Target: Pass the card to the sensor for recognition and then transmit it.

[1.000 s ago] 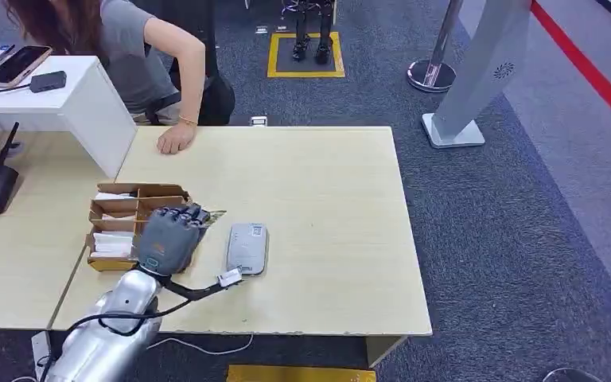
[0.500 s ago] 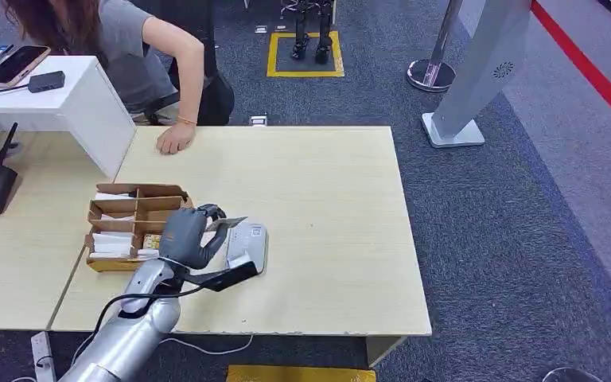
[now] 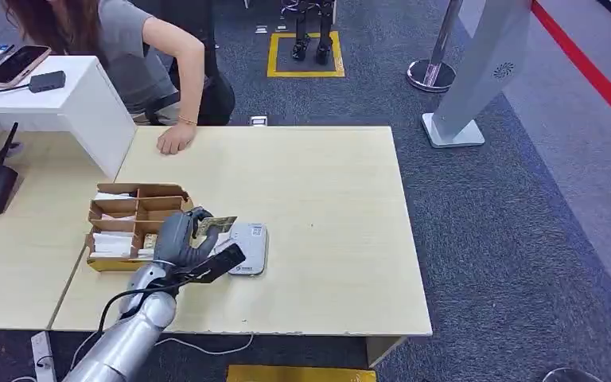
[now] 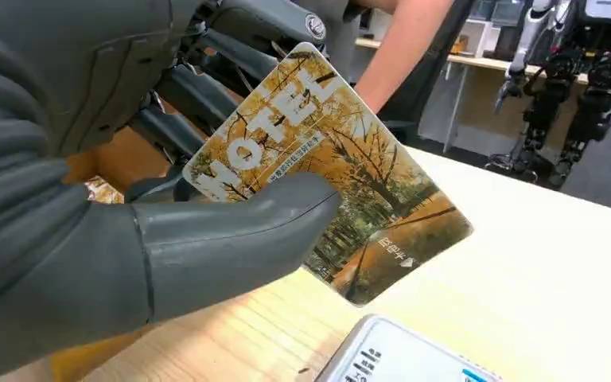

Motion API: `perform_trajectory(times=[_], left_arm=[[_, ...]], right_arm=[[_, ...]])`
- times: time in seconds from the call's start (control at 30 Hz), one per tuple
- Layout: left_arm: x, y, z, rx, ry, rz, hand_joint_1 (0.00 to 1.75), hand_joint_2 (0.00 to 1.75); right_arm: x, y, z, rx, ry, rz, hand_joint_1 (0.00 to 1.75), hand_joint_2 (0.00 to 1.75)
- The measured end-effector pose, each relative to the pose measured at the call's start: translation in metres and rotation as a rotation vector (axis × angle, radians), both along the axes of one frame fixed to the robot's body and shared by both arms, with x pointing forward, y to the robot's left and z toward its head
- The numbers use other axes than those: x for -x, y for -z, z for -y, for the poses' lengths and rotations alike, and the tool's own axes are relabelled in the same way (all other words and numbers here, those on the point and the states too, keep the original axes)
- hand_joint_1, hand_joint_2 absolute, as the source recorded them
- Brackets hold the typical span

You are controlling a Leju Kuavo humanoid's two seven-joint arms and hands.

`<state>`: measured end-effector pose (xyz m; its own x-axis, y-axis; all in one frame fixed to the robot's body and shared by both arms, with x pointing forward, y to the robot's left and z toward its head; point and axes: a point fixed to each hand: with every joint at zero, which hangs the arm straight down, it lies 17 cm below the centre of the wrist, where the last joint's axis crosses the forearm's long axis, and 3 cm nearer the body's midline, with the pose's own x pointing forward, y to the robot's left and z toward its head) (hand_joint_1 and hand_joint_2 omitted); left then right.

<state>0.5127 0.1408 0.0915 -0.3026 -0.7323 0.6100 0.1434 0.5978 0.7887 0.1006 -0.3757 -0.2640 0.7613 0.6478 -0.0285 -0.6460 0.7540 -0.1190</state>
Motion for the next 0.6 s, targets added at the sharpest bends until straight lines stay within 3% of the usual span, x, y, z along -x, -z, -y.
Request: perform_trajectory(times=[0.6], left_arm=[[-0.0022, 0.0113, -0.0023, -0.13, -0.012, 0.014, 1.75, 1.75]], right_arm=[[-0.0004, 0.0002, -0.0024, -0.002, -0.008, 0.0, 0.0, 1.75]])
